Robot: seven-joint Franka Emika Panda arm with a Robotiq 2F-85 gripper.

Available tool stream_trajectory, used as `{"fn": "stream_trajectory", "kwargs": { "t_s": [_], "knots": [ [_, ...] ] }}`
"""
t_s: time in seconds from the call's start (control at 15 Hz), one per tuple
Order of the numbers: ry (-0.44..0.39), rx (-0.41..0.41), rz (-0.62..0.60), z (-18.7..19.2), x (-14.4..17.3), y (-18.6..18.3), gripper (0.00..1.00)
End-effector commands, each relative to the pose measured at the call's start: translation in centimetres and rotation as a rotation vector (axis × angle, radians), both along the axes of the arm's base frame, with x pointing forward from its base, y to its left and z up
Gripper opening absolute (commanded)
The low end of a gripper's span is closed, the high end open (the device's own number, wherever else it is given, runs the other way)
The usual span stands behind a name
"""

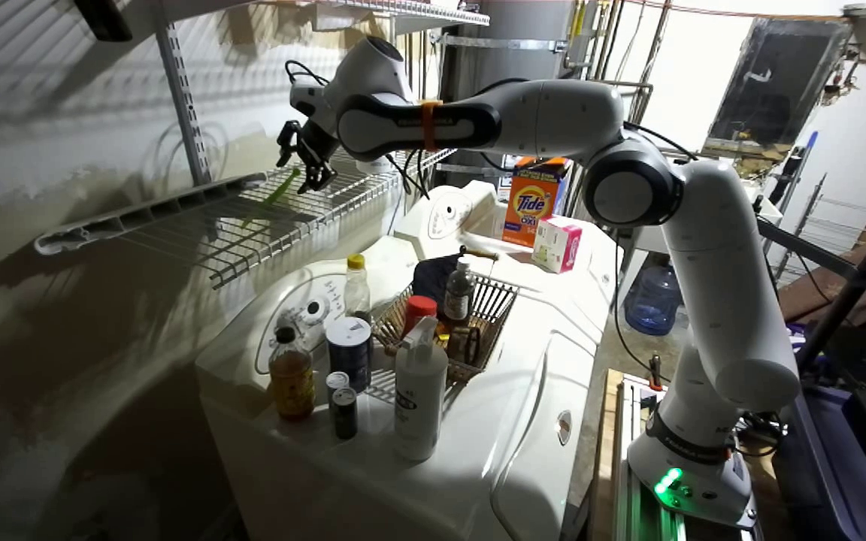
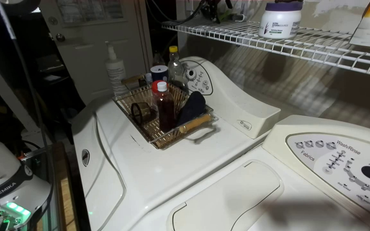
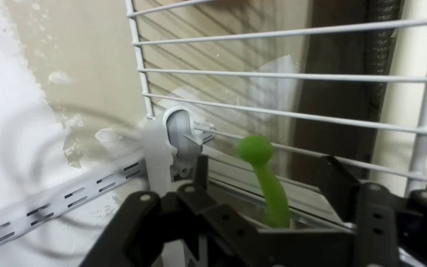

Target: Move the green knife on the shelf to the right.

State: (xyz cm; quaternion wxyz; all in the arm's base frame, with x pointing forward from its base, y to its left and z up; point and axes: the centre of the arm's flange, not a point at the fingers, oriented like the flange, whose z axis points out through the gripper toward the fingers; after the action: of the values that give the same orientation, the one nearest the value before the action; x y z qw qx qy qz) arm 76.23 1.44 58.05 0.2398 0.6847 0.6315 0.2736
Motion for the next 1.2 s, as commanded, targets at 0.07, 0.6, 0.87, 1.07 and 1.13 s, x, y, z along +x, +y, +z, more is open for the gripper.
{"fn": "stream_trajectory", "kwargs": {
  "t_s": [0.07, 0.6, 0.87, 1.07, 1.13],
  "knots": [
    [-0.038, -0.013, -0.021, 1.05, 1.51, 0.12, 0.39],
    [-0.029, -0.070, -0.002, 1.14, 1.50, 0.42, 0.00],
    [-0.025, -0.091, 0.004, 1.21, 1.52, 0.54, 0.00],
    [-0.028, -0.109, 0.007, 1.32, 1.52, 0.71, 0.00],
    [-0.032, -0.123, 0.004, 1.45, 1.53, 0.65, 0.00]
  ]
}}
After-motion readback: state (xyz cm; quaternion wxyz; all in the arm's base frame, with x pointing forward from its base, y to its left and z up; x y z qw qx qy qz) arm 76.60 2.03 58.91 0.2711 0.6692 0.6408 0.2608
